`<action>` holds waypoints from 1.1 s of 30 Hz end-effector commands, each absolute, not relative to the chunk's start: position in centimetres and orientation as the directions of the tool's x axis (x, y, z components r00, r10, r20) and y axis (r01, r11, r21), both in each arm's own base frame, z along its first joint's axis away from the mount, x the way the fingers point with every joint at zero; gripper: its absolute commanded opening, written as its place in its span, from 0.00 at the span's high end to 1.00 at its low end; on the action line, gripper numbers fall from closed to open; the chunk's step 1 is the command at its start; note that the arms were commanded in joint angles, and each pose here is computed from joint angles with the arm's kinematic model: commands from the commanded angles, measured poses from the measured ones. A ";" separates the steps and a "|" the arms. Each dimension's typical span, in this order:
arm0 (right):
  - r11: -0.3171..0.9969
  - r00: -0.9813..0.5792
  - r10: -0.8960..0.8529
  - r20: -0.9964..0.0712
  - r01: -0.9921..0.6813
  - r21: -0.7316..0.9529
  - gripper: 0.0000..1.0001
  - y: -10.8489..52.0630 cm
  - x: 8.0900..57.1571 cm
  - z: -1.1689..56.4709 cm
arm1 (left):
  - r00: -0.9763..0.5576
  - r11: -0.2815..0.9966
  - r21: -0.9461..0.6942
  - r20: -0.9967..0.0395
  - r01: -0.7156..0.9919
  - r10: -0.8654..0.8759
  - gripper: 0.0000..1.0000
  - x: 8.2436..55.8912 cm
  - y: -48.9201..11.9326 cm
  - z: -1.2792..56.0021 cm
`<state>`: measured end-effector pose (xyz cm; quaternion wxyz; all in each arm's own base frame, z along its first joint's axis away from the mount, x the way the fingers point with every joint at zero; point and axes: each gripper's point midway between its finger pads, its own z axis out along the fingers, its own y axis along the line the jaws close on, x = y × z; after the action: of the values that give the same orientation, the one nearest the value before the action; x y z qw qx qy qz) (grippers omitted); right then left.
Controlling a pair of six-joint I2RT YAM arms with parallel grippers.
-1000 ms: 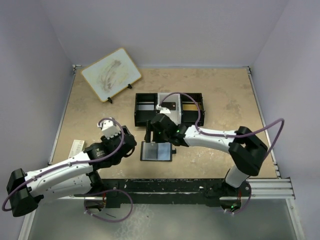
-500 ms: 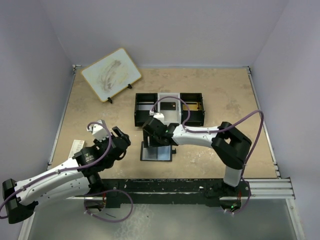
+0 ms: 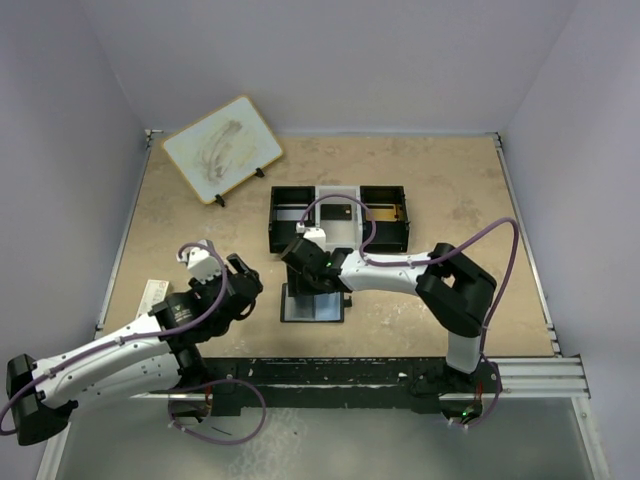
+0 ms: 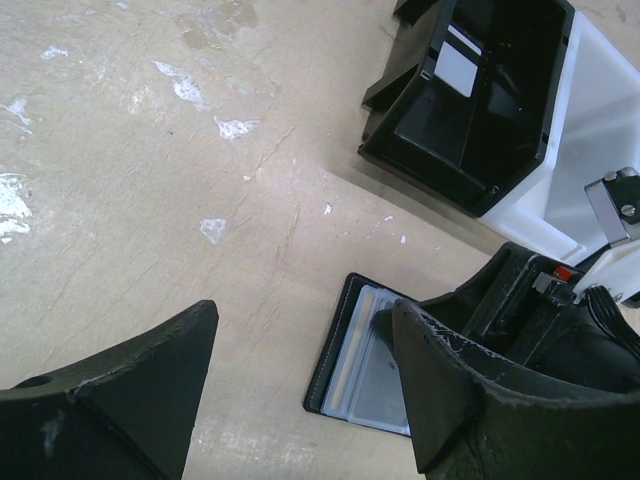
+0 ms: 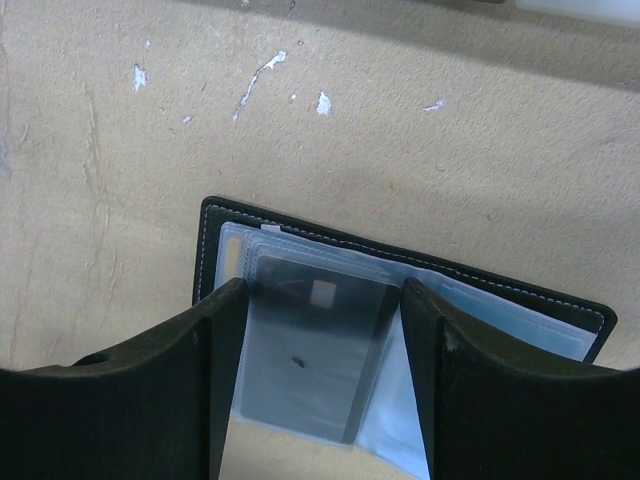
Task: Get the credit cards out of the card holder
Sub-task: Remove the credit card from the card holder.
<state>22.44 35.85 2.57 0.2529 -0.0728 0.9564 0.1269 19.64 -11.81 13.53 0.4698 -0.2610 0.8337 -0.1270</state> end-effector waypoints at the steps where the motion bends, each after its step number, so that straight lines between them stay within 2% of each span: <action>1: 0.952 -0.884 -0.054 -0.464 -0.186 0.243 0.37 35.9 21.1 1.9 | -0.416 0.833 -0.460 -0.722 -0.309 -0.553 0.31 19.9 -12.1 13.7; 7: 0.971 -0.874 -0.080 -0.480 -0.178 0.162 0.33 34.7 21.7 0.8 | -0.420 0.832 -0.458 -0.719 -0.313 -0.553 0.31 20.0 -12.3 13.5; 13: 0.979 -0.868 -0.086 -0.490 -0.164 0.118 0.40 33.8 21.9 0.3 | -0.392 0.819 -0.475 -0.721 -0.321 -0.572 0.32 20.1 -11.9 14.0; 19: 0.987 -0.866 -0.118 -0.486 -0.157 0.039 0.37 33.0 22.0 -0.8 | -0.396 0.822 -0.467 -0.722 -0.326 -0.568 0.32 20.1 -11.9 13.7; 27: 0.989 -0.863 -0.126 -0.489 -0.151 0.010 0.38 32.8 21.6 -1.1 | -0.389 0.818 -0.479 -0.720 -0.320 -0.574 0.32 20.2 -12.0 14.0; 33: 0.984 -0.880 -0.117 -0.461 -0.164 0.064 0.45 33.3 20.6 -1.2 | -0.403 0.825 -0.464 -0.722 -0.323 -0.563 0.32 20.2 -12.1 13.5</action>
<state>22.79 35.62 2.29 0.2838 -0.0592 0.9526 0.0918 19.69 -12.07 13.23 0.4661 -0.2592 0.8368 -0.1243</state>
